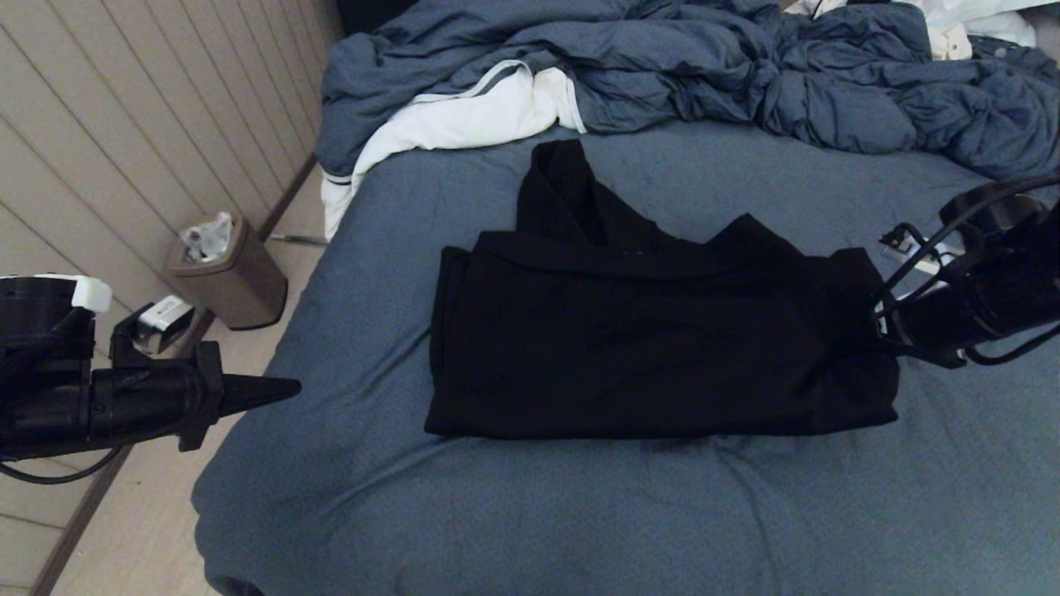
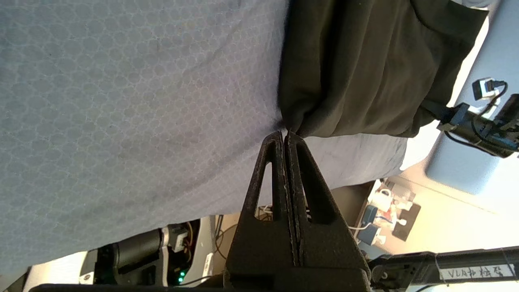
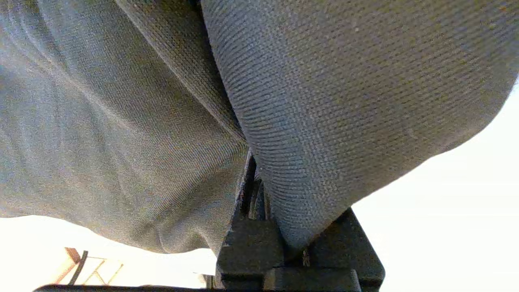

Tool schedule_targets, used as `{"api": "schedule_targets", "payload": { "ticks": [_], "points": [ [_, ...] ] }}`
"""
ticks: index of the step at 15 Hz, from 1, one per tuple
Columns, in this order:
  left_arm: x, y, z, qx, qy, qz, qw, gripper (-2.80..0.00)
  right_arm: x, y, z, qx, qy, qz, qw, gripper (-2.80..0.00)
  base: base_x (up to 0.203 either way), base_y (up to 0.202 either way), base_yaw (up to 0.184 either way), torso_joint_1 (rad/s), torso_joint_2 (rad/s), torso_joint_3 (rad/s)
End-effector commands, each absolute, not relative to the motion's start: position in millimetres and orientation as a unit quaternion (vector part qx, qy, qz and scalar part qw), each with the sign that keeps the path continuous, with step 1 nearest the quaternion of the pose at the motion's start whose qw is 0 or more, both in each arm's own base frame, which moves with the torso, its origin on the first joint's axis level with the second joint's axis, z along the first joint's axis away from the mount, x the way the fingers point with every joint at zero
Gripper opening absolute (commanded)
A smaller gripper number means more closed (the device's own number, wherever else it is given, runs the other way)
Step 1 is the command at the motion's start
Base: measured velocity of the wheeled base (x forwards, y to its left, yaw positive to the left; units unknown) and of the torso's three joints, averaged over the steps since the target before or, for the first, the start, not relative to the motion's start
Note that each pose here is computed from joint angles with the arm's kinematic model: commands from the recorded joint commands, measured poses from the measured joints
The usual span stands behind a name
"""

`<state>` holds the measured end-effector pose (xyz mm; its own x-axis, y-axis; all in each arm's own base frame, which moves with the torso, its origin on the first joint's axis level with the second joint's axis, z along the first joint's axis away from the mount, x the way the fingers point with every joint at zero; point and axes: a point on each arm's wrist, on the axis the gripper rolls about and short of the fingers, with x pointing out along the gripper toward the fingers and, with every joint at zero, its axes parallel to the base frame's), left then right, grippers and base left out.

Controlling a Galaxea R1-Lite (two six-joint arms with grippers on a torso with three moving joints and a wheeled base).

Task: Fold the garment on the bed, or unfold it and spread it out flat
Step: Fold the black sweatshirt

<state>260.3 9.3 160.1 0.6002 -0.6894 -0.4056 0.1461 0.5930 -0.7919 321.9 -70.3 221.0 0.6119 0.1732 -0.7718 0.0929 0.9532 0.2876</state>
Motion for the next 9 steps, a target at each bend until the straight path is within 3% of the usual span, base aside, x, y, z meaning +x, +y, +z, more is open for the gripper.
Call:
{"api": "schedule_targets", "payload": {
  "ticks": [1, 9],
  "points": [
    [260.1, 9.5, 160.5, -0.373, 0.366, -0.258, 0.813, -2.80, 322.2, -69.8, 219.6, 0.153, 0.443, 0.024, 0.883, -2.80, 0.000, 0.000, 0.000, 0.000, 0.00, 0.000],
    [259.9, 9.5, 160.9, -0.372, 0.365, -0.258, 0.813, -2.80, 322.5, -68.3, 215.1, 0.153, 0.448, 0.027, 0.880, -2.80, 0.000, 0.000, 0.000, 0.000, 0.00, 0.000]
  ]
}}
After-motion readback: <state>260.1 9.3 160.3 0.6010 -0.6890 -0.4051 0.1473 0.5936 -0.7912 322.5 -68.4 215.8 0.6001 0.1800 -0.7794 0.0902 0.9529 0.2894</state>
